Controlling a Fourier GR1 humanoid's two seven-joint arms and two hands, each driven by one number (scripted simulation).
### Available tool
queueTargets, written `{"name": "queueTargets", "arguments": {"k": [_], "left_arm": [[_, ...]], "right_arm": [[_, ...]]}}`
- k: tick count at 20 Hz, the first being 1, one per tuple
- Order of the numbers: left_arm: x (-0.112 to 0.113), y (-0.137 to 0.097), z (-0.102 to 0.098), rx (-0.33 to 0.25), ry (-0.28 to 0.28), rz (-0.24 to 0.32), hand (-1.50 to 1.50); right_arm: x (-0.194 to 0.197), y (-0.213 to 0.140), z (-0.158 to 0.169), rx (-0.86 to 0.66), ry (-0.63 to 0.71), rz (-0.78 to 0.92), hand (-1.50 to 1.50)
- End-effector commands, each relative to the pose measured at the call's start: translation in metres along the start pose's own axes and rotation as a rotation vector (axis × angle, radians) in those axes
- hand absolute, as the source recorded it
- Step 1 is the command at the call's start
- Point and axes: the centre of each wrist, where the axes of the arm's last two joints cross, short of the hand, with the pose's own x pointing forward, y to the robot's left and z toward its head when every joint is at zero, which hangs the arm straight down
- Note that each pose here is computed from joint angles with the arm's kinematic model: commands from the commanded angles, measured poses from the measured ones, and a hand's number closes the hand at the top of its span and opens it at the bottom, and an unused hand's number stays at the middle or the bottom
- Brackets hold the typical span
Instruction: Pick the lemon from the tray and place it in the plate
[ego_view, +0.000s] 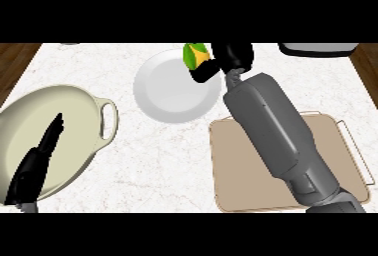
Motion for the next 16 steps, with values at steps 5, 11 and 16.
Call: {"name": "queueTargets", "arguments": {"k": [5, 11, 16], "left_arm": [[0.000, 0.004, -0.014, -0.027, -0.023, 0.006, 0.00], [0.015, 0.002, -0.021, -0.057, -0.071, -0.012, 0.00], [0.017, -0.016, -0.018, -0.064, -0.066, -0.014, 0.00]], "right_arm": [[0.005, 0.042, -0.017, 0.128, 0.087, 0.022, 1.50], [-0.009, 0.056, -0.019, 0.170, 0.135, 0.011, 1.50], [-0.033, 0.061, -0.017, 0.121, 0.290, -0.156, -1.50]]}}
